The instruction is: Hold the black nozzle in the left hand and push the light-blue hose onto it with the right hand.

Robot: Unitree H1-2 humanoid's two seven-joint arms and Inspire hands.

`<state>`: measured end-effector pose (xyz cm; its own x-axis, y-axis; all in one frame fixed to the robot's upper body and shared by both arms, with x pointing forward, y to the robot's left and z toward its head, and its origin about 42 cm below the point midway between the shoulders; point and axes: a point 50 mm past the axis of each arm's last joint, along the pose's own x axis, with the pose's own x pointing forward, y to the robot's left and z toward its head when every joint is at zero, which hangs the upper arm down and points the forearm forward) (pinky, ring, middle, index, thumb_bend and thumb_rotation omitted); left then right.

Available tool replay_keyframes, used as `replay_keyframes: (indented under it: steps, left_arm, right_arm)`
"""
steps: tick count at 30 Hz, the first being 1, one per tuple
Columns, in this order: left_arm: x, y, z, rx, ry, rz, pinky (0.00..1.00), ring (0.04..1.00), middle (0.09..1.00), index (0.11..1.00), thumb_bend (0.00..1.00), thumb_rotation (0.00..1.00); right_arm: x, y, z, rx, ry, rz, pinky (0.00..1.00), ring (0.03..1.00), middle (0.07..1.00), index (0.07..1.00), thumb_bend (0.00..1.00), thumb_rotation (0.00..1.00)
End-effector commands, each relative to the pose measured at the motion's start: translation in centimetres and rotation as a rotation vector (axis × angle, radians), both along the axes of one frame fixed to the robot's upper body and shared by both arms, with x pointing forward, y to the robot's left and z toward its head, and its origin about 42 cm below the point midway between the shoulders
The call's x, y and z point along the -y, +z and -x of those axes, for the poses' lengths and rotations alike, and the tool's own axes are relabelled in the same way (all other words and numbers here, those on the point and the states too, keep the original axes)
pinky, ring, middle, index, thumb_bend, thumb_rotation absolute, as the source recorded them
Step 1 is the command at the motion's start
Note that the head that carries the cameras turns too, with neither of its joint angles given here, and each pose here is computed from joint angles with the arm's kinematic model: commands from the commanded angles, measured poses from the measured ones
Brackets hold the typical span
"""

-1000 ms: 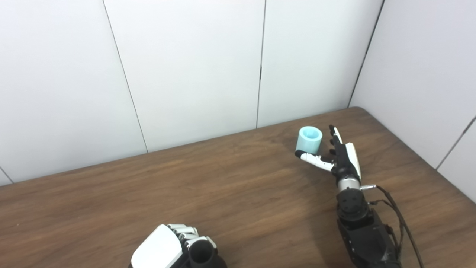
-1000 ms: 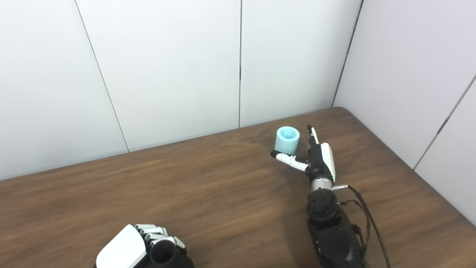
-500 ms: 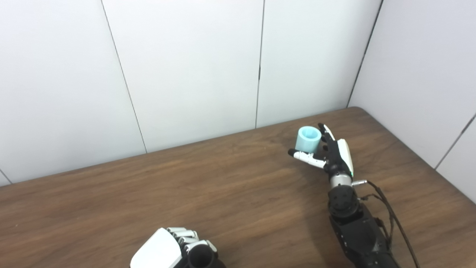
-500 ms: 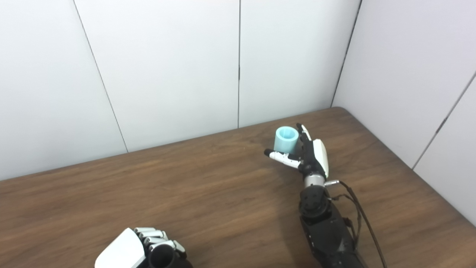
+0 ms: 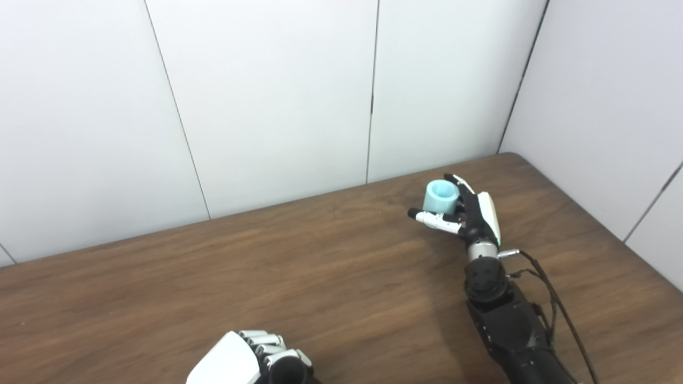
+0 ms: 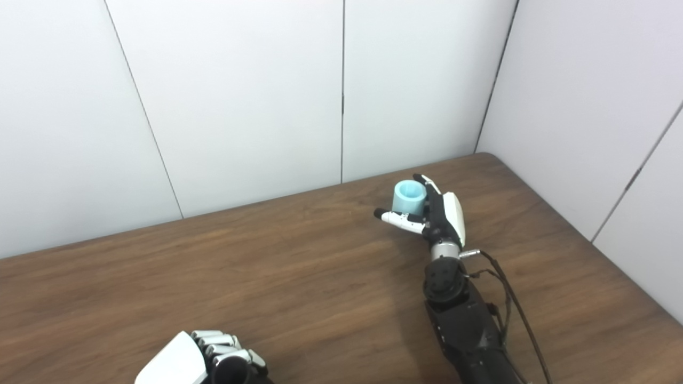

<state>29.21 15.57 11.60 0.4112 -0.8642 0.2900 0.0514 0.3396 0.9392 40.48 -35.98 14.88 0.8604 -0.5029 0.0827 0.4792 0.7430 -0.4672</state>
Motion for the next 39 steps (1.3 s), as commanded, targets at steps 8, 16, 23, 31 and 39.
replay_keyframes:
  steps: [8,16,23,31,39]
  left_arm:
    - [-2.6,-8.3,9.2,-0.32,0.054,-0.014,0.36,0.478,0.474,0.508,0.52,0.0]
    - [-2.7,-8.3,9.1,-0.326,0.059,-0.007,0.37,0.48,0.474,0.509,0.52,0.0]
    - [-2.8,-8.3,9.1,-0.322,0.06,-0.006,0.36,0.478,0.474,0.508,0.52,0.0]
    - [-2.7,-8.4,8.7,-0.327,0.059,-0.019,0.36,0.478,0.476,0.504,0.52,0.0]
    - [-2.0,-8.9,7.7,-0.392,0.051,-0.055,0.38,0.487,0.479,0.502,0.52,0.0]
  right_arm:
    - [-0.3,3.9,-2.2,0.229,-0.01,0.006,0.57,0.675,0.713,0.701,0.85,0.15]
    - [-0.5,3.9,-1.9,0.259,-0.04,0.053,0.34,0.467,0.59,0.505,0.54,0.11]
    - [-0.8,4.1,-1.5,0.297,-0.03,0.097,0.26,0.446,0.504,0.479,0.52,0.0]
    - [-0.7,4.1,-1.3,0.322,-0.003,0.09,0.32,0.405,0.528,0.495,0.51,0.0]
    - [-1.5,6.2,-0.1,0.379,0.08,0.121,0.38,0.407,0.527,0.485,0.51,0.0]
